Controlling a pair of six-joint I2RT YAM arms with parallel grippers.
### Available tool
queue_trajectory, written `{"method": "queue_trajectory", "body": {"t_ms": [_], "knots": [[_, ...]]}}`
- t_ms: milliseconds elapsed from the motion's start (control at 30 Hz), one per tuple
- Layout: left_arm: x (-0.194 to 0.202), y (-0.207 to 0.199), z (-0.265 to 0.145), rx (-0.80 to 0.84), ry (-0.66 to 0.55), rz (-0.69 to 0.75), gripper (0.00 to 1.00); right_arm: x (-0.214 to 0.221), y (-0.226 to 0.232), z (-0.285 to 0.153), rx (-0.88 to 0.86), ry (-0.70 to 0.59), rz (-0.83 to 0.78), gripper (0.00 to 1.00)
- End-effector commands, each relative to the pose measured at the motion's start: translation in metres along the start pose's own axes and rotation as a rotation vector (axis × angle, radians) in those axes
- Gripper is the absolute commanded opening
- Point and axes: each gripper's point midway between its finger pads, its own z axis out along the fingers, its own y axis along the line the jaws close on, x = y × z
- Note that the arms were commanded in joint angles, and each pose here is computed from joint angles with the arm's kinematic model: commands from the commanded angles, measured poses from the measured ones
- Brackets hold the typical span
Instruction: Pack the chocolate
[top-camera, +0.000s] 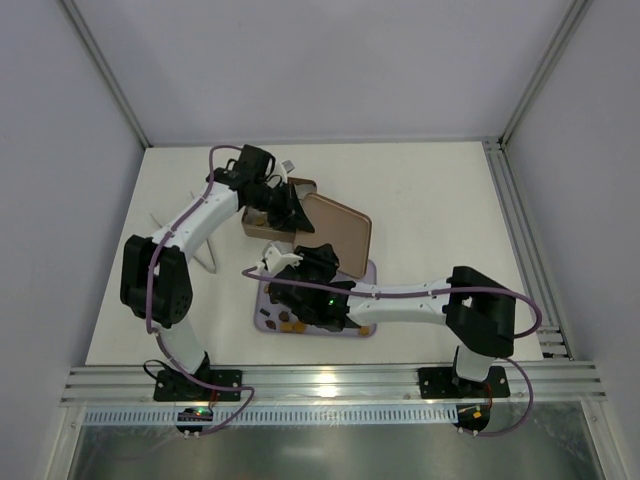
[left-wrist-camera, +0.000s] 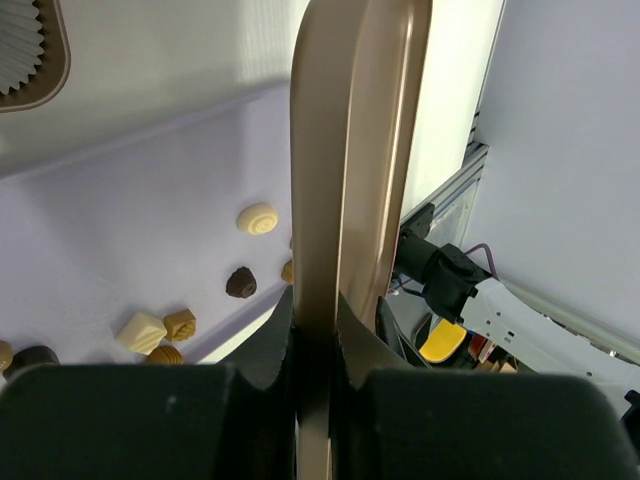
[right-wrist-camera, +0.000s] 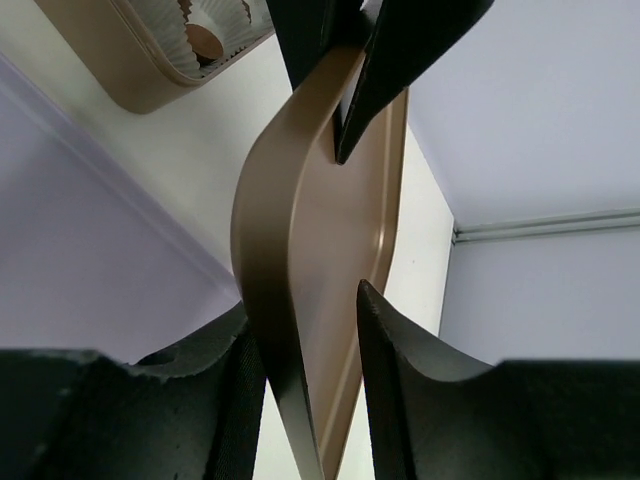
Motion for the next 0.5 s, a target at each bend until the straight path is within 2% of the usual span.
{"method": "queue_trajectory", "body": {"t_ms": [0,400,467], "knots": [[0.008,-0.019,-0.016,0.07,0.0,0.051,0.01,-0.012,-0.014,0.0,0.068,-0.018,0.018,0.4],[0.01,-0.02,-0.029,0.082,-0.008,0.051,0.01,0.002,-0.021,0.004,0.116,-0.006,-0.017,0.34],[0.009,-0.02,-0.031,0.088,-0.009,0.049,0.01,0.005,-0.024,0.004,0.126,0.0,-0.024,0.31]]}}
